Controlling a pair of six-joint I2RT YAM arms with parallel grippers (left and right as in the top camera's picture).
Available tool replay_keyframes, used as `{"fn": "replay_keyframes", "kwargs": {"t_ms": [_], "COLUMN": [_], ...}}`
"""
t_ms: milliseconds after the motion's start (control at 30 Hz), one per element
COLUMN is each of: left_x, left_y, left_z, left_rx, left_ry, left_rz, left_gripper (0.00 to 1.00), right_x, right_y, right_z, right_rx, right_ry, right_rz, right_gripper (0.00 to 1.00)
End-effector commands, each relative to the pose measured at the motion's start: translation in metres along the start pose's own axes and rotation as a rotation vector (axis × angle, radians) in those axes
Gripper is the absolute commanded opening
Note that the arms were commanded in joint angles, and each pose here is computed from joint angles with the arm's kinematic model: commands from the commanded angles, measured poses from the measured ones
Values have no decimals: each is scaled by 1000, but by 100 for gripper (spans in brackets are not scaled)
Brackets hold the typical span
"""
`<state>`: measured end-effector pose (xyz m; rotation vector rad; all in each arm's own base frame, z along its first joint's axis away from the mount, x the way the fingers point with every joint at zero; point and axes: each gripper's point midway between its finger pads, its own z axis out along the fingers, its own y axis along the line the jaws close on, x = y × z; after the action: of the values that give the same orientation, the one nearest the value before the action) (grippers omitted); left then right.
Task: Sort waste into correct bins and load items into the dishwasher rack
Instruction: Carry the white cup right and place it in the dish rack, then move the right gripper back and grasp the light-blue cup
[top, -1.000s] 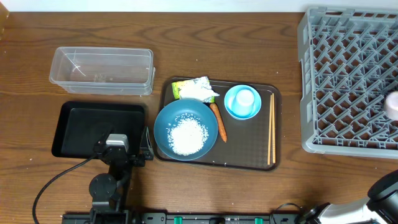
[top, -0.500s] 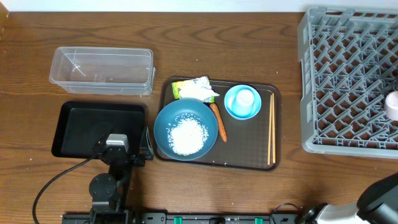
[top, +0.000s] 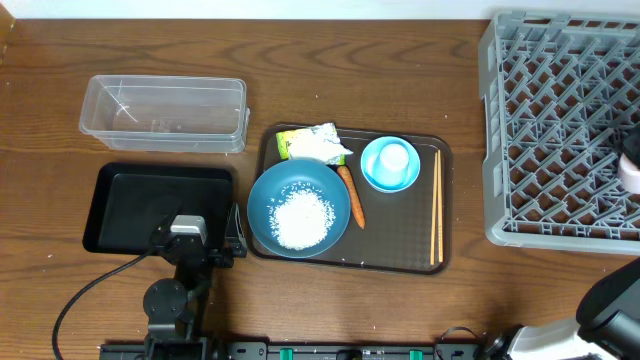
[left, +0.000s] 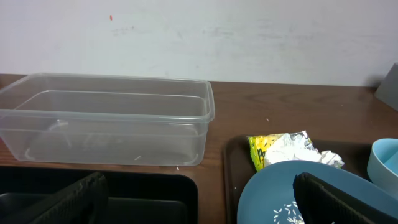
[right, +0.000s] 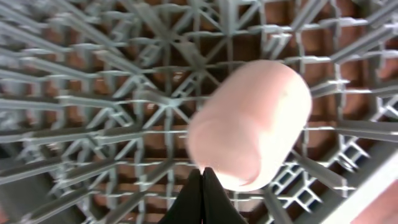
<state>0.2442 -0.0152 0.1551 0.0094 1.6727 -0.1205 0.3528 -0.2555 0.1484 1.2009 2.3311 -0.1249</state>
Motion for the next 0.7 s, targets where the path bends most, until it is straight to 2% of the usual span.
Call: {"fn": "replay_keyframes", "kwargs": {"t_ms": [0,433,533,667], "left_x": [15,15,15,15], "left_y": [-2,-2,-2,-2], "left_z": [1,1,1,1], "left_rx": [14,14,14,14], "left_ry": [41,42,42,41], "left_rz": [0,0,0,0], "left_gripper": [98,98,98,98], "right_x": [-4,-18,-25,-40], "right_y": [-24,-59,-43,3], "right_z": [5,7,-8,-56], "right_rx": [126,165,83,-117], "right_ry": [-15,-41,-65,-143], "right_rz": [37,95,99,77], "right_gripper": [1,1,1,3]}}
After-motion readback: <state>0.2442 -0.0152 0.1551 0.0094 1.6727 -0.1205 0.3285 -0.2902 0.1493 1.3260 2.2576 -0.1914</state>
